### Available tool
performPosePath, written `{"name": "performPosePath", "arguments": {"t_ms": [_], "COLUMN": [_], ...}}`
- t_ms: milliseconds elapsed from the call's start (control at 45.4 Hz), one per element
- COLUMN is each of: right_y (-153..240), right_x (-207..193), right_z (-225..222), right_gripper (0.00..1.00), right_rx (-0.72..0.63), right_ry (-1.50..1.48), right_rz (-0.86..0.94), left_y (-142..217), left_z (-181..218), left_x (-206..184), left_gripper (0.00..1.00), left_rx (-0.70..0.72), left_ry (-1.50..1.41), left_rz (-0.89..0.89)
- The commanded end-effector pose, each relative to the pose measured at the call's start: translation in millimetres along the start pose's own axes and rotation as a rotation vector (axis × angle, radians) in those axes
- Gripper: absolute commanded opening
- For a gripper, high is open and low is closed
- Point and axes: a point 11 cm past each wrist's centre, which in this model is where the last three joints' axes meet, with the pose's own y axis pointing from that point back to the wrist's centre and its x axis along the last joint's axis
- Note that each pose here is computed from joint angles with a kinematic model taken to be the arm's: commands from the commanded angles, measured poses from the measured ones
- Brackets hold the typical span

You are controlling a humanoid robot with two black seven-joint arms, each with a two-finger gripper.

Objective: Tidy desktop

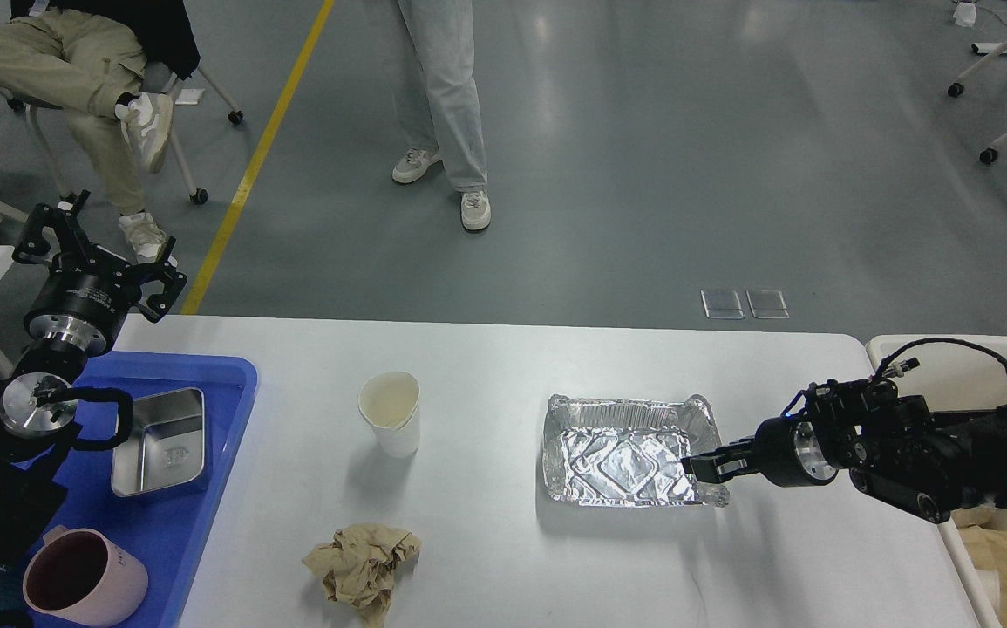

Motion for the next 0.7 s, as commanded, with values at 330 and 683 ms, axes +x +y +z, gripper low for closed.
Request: {"name": "performPosePath", "arguments": {"t_ms": [330,683], "right_y": [0,18], "right_x": [-8,15], "right_z": [2,-5], "right_gripper": [0.0,0.0], "right_rx": [-0.008,0.051], "right_ry": [-0.084,-0.104], "right_rz": [-0.048,-0.065], "left_y": [0,2], "left_z": [0,0], "left_x": [0,2], "left_gripper": [1.0,0.99], "left_rx": [-0.002,-0.002], "left_ry": [0.0,-0.007], "left_rz": [0.001,0.005]}}
